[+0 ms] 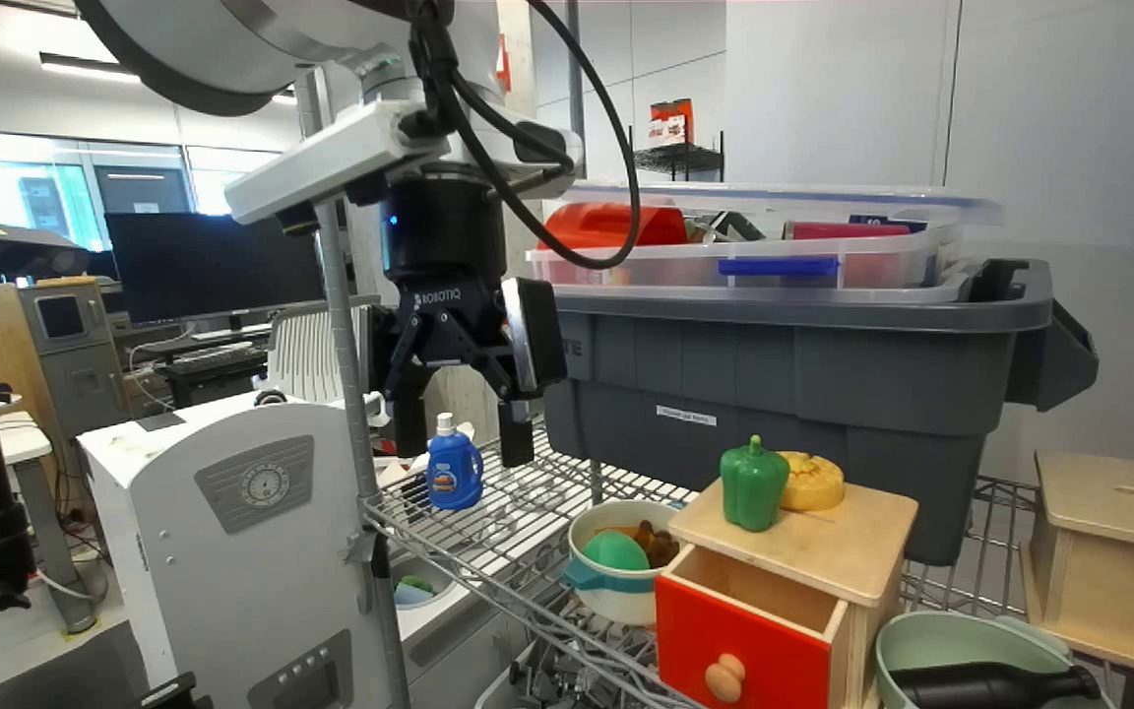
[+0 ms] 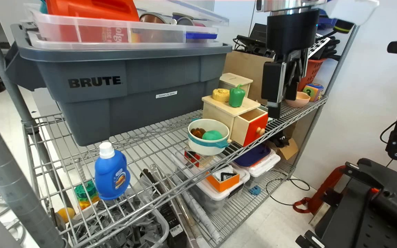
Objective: Pick up the bottle and put it in the bowl
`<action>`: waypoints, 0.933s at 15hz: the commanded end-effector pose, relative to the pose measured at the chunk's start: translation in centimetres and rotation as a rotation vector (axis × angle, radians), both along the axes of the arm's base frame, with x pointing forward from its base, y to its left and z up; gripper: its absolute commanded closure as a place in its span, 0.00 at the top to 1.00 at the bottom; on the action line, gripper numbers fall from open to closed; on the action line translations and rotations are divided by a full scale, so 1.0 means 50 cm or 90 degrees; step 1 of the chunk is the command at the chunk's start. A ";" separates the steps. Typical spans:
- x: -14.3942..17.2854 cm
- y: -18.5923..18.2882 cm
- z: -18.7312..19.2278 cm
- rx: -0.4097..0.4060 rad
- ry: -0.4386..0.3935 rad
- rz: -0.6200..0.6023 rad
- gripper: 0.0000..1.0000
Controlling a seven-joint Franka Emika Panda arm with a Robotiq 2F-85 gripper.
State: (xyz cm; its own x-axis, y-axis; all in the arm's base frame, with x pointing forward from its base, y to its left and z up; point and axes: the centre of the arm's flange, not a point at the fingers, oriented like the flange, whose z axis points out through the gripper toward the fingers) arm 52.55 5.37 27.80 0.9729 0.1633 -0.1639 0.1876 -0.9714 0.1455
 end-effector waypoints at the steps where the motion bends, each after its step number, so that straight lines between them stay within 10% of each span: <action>1: 0.000 0.000 0.000 0.000 0.000 0.000 1.00; 14: 0.000 0.000 0.000 0.000 0.000 0.000 1.00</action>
